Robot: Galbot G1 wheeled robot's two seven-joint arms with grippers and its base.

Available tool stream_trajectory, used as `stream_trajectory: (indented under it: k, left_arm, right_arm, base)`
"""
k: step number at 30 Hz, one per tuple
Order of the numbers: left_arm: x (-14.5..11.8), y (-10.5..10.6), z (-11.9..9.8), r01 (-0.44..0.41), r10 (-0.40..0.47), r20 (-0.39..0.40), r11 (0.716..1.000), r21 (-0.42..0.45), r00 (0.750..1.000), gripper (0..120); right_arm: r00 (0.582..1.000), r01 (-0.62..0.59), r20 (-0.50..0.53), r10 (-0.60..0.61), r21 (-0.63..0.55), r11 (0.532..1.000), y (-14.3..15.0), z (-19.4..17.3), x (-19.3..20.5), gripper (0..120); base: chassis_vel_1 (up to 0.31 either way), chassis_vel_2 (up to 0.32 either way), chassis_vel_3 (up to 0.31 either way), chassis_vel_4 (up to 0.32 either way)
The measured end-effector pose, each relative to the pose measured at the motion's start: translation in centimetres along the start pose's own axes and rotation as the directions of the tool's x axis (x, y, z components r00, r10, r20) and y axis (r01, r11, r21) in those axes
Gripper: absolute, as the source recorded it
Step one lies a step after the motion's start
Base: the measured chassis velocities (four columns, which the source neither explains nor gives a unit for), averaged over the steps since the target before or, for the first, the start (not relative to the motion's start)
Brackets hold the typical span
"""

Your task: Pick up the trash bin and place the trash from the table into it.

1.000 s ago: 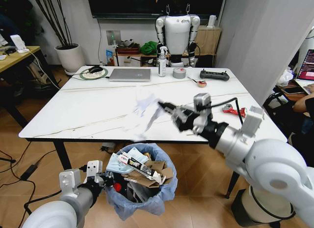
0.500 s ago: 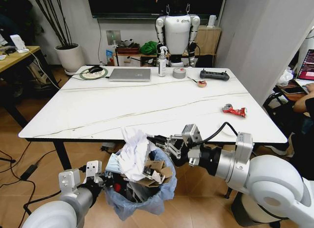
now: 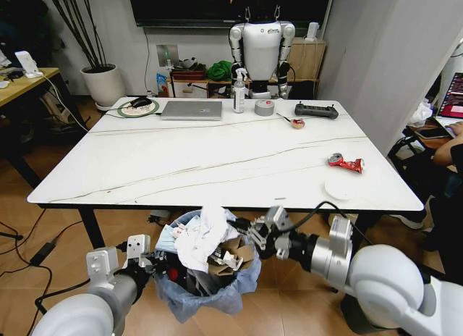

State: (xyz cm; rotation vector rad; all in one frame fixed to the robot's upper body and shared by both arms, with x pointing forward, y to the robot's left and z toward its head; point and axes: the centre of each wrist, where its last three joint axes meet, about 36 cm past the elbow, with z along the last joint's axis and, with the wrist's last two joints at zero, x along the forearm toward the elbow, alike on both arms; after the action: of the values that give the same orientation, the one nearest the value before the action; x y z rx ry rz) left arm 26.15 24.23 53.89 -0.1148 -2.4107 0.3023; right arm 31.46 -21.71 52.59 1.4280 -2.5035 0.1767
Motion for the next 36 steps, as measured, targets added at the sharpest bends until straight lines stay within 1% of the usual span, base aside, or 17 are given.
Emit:
stream_trajectory:
  k: [4, 7, 9, 10, 13, 16, 17, 21, 23, 24, 26, 27, 28, 29, 34, 35, 36]
  left_arm:
    - [0.0, 0.0, 0.0, -0.001, 0.001, 0.000, 1.000, -0.001, 1.000, 2]
    - [0.0, 0.0, 0.0, -0.002, 0.002, -0.001, 1.000, 0.003, 1.000, 2]
    - [0.0, 0.0, 0.1, -0.003, 0.003, -0.002, 1.000, 0.004, 1.000, 2]
    - [0.0, 0.0, 0.1, -0.003, 0.003, -0.002, 1.000, 0.004, 1.000, 2]
    - [0.0, 0.0, 0.1, -0.001, 0.001, -0.003, 1.000, 0.004, 1.000, 2]
    - [0.0, 0.0, 0.2, 0.002, -0.002, -0.004, 1.000, 0.004, 1.000, 2]
    - [0.0, 0.0, 0.2, 0.002, -0.002, -0.004, 1.000, 0.004, 1.000, 2]
    - [0.0, 0.0, 0.2, 0.002, -0.002, -0.007, 1.000, 0.004, 1.000, 2]
    - [0.0, 0.0, 0.2, 0.002, -0.002, -0.007, 1.000, 0.003, 1.000, 2]
    - [0.0, 0.0, 0.2, 0.002, -0.002, -0.007, 1.000, 0.003, 1.000, 2]
    - [0.0, 0.0, 0.2, 0.000, 0.000, -0.007, 1.000, 0.002, 1.000, 2]
    - [0.0, -0.1, 0.2, -0.002, 0.002, -0.007, 1.000, 0.002, 1.000, 2]
    - [0.0, -0.1, 0.2, -0.003, 0.003, -0.007, 1.000, 0.001, 1.000, 2]
    - [0.0, -0.1, 0.2, -0.004, 0.004, -0.006, 1.000, 0.000, 1.000, 2]
    - [0.0, -0.1, 0.2, -0.001, 0.001, -0.007, 1.000, -0.001, 1.000, 2]
    - [0.0, -0.1, 0.3, 0.001, -0.001, -0.008, 1.000, -0.001, 1.000, 2]
    - [0.0, -0.1, 0.3, 0.002, -0.002, -0.008, 1.000, -0.002, 1.000, 2]
  right_arm:
    - [1.000, -0.003, -0.005, 0.003, 0.015, 1.000, 0.3, 0.6, 0.0, 0]
    - [1.000, -0.012, 0.020, 0.011, 0.032, 0.999, -0.2, -0.1, -0.1, 0]
    - [0.999, -0.015, 0.035, 0.013, 0.038, 0.999, -0.6, -0.7, -0.1, 8]
    - [0.999, -0.015, 0.035, 0.013, 0.038, 0.999, -0.6, -0.7, -0.1, 8]
    - [0.999, -0.019, 0.046, 0.017, 0.044, 0.999, -0.9, -1.1, -0.1, 19]
    - [0.998, -0.014, 0.063, 0.011, 0.042, 0.999, -0.9, -1.8, 0.0, 33]
    - [0.998, -0.014, 0.063, 0.011, 0.042, 0.999, -0.9, -1.8, 0.0, 33]
    - [0.996, -0.024, 0.083, 0.020, 0.044, 0.999, -0.9, -2.7, 0.2, 50]
    - [0.993, -0.036, 0.111, 0.033, 0.019, 0.999, -0.7, -3.7, 0.2, 58]
    - [0.993, -0.036, 0.111, 0.033, 0.019, 0.999, -0.7, -3.7, 0.2, 58]
    - [0.990, -0.039, 0.132, 0.041, -0.016, 0.999, -0.2, -4.5, 0.2, 65]
    - [0.989, -0.038, 0.144, 0.044, -0.042, 0.998, 0.4, -4.9, 0.1, 71]
    - [0.988, -0.039, 0.145, 0.046, -0.051, 0.998, 0.6, -5.0, 0.1, 73]
    - [0.989, -0.042, 0.139, 0.051, -0.068, 0.997, 0.9, -4.8, 0.0, 80]
    - [0.995, -0.044, 0.085, 0.051, -0.082, 0.996, 1.2, -2.9, -0.7, 93]
    - [0.997, -0.031, 0.066, 0.037, -0.097, 0.995, 1.5, -2.1, -1.2, 98]
    - [0.998, -0.023, 0.058, 0.030, -0.105, 0.994, 1.7, -1.8, -1.5, 99]
  base:
    - [0.000, 0.000, 0.000, 0.000]
    - [0.000, 0.000, 0.000, 0.000]
    - [0.000, 0.000, 0.000, 0.000]
    - [0.000, 0.000, 0.000, 0.000]
    - [0.000, 0.000, 0.000, 0.000]
    - [0.000, 0.000, 0.000, 0.000]
    - [0.000, 0.000, 0.000, 0.000]
    - [0.000, 0.000, 0.000, 0.000]
    - [0.000, 0.000, 0.000, 0.000]
    - [0.000, 0.000, 0.000, 0.000]
    - [0.000, 0.000, 0.000, 0.000]
    - [0.000, 0.000, 0.000, 0.000]
    - [0.000, 0.000, 0.000, 0.000]
    - [0.000, 0.000, 0.000, 0.000]
    - [0.000, 0.000, 0.000, 0.000]
    - [0.000, 0.000, 0.000, 0.000]
    - [0.000, 0.000, 0.000, 0.000]
